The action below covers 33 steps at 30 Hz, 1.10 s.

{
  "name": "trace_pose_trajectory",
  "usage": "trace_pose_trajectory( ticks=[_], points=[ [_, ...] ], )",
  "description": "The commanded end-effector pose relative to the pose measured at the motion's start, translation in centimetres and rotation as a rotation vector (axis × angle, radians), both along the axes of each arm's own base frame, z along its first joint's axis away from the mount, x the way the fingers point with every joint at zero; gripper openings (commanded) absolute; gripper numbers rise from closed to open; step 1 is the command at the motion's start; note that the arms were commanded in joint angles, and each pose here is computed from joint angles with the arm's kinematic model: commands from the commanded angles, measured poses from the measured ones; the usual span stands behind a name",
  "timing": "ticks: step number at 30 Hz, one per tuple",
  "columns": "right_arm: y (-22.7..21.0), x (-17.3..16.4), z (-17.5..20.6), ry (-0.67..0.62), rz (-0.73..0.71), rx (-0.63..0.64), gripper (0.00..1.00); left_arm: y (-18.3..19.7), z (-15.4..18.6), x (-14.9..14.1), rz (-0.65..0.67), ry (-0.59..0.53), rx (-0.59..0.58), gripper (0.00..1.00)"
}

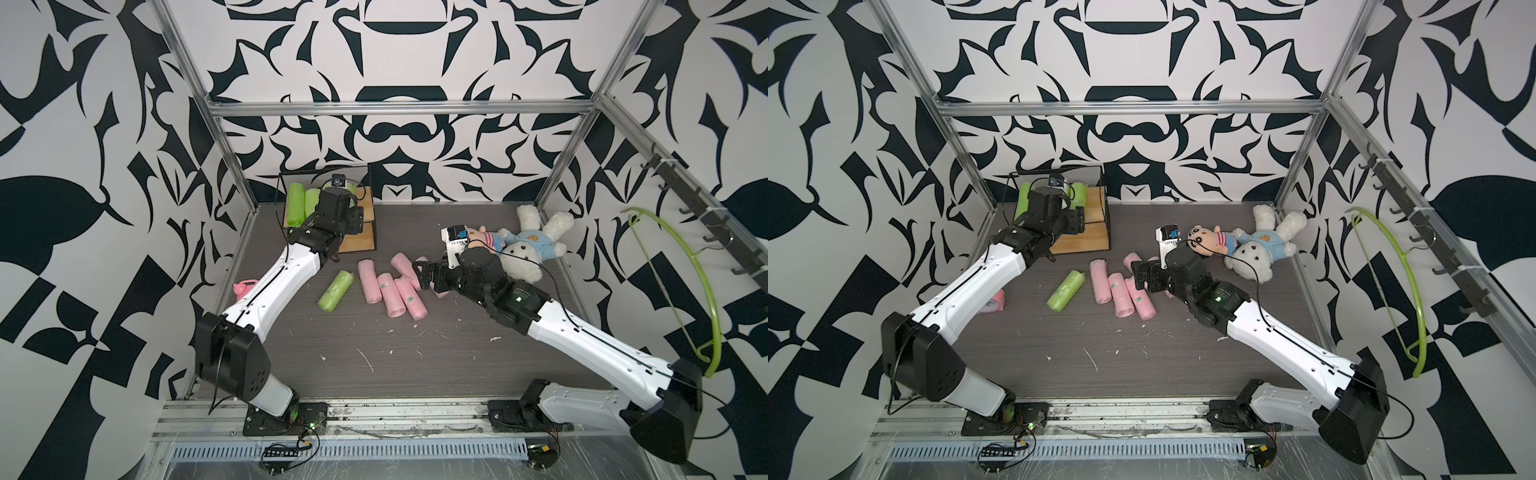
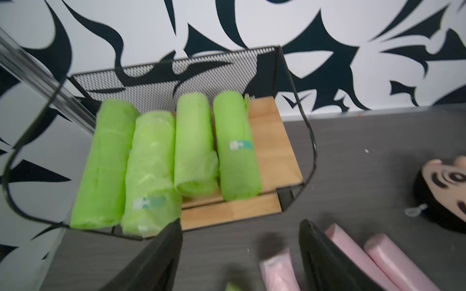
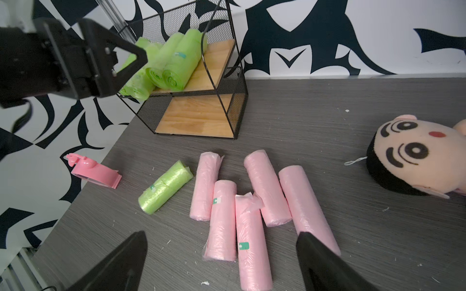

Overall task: Sort the rolls of trash bags by color and place them on the shelf
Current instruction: Place the roll of trash bags on the shelf, then pick up the roll of trash bags from the center of the board.

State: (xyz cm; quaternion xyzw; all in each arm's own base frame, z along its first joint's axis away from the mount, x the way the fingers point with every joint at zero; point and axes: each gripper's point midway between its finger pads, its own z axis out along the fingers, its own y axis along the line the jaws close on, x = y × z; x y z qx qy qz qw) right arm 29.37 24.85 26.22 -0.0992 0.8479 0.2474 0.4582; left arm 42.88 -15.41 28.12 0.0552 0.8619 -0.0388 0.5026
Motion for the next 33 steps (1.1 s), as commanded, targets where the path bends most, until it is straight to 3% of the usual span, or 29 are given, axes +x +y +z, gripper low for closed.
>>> trace_pose_trajectory(
  ticks=[1, 7, 12, 16, 17, 28, 33],
  points=[
    [0.2, -0.6, -1.2, 0.023, 0.04, -0.044, 0.98, -0.8, -3.5, -4.4, -0.101, 0.147, -0.092, 0.8],
    [0.0, -1.4, -3.7, 0.077, 0.064, -0.076, 0.98, 1.4, -10.6, -10.1, -0.085, 0.306, -0.102, 0.81],
    [1.0, -1.8, -5.5, 0.134, 0.112, -0.083, 0.98, 4.2, -16.0, -12.3, -0.008, 0.432, -0.089, 0.84],
    [1.4, -1.9, -5.9, 0.146, 0.125, -0.064, 0.98, 5.1, -18.1, -11.7, 0.021, 0.477, -0.209, 0.84],
    [1.6, -2.0, -5.9, 0.148, 0.127, -0.058, 0.98, 5.0, -18.1, -11.6, 0.013, 0.49, -0.232, 0.88],
    [1.4, -2.8, -5.9, 0.163, 0.128, -0.002, 0.98, 4.6, -23.4, -9.7, 0.056, 0.643, -0.247, 0.92],
    [1.0, -3.3, -6.3, 0.174, 0.119, 0.005, 0.98, 4.1, -23.8, -11.1, 0.069, 0.641, -0.254, 0.89]
  ],
)
